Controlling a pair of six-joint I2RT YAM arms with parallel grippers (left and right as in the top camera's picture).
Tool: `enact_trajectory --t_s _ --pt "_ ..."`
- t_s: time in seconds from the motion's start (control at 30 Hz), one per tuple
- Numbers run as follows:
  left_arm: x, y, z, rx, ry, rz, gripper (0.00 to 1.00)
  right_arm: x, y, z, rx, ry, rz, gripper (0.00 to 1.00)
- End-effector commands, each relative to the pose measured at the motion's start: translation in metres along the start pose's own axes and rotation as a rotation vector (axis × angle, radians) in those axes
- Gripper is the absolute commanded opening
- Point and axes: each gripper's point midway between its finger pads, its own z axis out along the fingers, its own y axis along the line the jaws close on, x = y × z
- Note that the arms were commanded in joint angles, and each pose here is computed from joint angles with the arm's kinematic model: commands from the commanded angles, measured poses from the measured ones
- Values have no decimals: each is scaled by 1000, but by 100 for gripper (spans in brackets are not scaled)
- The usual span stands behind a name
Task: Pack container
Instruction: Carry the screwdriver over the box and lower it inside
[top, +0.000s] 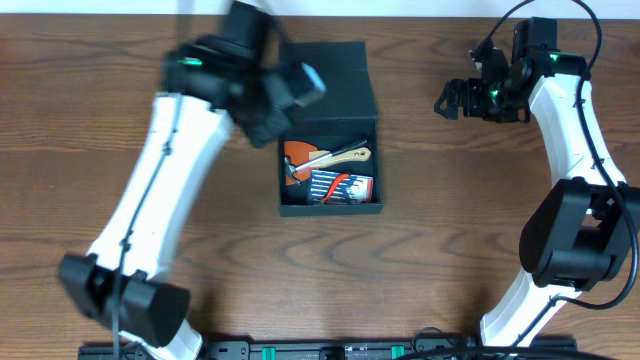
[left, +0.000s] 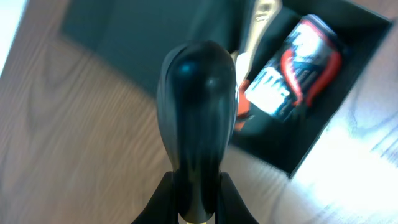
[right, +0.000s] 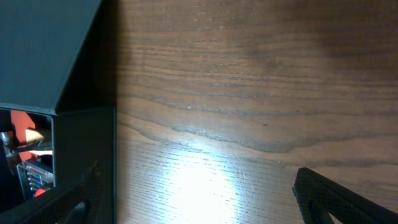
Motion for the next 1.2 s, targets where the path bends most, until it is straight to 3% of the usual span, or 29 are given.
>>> enact_trajectory --t_s 0.0,0.23,0.6,0.8,0.87,1.17 --pt "-11 -20 37 73 30 204 6 2 6 3 -19 8 6 99" --pt "-13 -34 108 170 100 335 6 3 6 3 -19 11 7 99" --pt "-7 -19 177 152 148 345 7 4 6 3 -20 16 9 99" --pt "-2 1 183 60 203 343 32 7 6 3 -20 25 12 99" --pt "-3 13 175 -5 222 310 98 6 6 3 -20 25 12 99" --pt "-36 37 75 -196 64 -89 98 6 14 2 -64 23 35 99"
